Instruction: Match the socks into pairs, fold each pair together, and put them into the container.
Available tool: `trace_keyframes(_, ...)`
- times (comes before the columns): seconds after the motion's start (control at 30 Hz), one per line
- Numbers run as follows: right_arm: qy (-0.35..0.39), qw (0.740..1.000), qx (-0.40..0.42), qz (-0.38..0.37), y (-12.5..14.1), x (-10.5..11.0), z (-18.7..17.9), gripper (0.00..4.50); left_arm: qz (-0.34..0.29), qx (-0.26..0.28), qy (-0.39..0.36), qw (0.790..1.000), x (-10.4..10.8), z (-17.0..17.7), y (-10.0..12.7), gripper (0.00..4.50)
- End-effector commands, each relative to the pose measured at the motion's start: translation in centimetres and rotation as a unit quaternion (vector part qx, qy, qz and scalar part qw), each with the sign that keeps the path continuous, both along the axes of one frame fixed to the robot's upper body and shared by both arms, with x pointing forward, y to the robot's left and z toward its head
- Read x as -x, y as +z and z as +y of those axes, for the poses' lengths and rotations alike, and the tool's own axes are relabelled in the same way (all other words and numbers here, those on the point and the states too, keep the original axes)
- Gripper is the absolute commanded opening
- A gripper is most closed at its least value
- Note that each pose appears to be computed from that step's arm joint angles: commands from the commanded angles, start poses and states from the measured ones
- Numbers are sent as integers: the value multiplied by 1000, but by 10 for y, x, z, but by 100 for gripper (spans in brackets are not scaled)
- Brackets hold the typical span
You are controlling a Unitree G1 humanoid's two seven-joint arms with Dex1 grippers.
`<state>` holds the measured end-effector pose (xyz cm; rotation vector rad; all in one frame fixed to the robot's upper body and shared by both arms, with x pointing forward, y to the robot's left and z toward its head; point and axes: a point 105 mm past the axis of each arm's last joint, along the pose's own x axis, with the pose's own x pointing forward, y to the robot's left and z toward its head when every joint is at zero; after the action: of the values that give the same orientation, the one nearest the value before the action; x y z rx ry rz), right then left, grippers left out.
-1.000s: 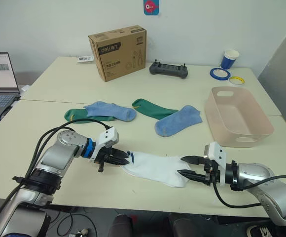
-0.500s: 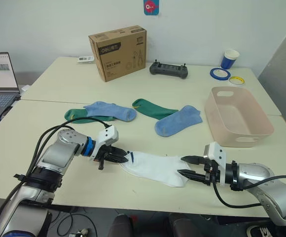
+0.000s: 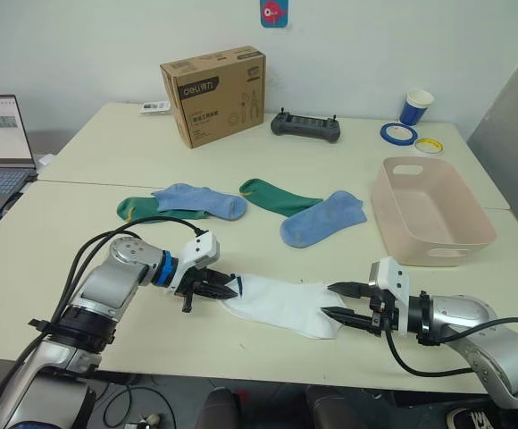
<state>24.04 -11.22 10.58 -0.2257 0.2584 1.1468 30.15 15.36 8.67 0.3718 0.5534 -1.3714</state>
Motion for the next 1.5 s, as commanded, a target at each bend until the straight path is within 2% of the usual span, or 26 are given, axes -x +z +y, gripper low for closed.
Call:
trace_keyframes(0.03,15,1000,-3,-22,11,4,4,236,2,9,-6,1000,2,-3,2,3)
trace_keyframes(0.27,16,1000,-4,-24,12,4,4,236,9,20,4,1000,0,2,11,3)
trace_keyframes(0.43,15,999,-10,-27,14,3,4,236,34,62,20,997,0,5,44,3)
trace_keyframes(0.5,14,999,-10,-27,14,3,4,236,40,60,26,997,0,8,48,3)
trace_keyframes(0.67,14,999,-12,-26,13,2,4,236,37,30,37,998,-1,18,39,3)
trace_keyframes(0.97,14,1000,-10,-25,13,3,4,236,46,10,32,998,0,7,11,3)
trace_keyframes(1.5,-24,998,48,-10,-13,-6,-10,236,34,10,29,999,-4,5,14,3)
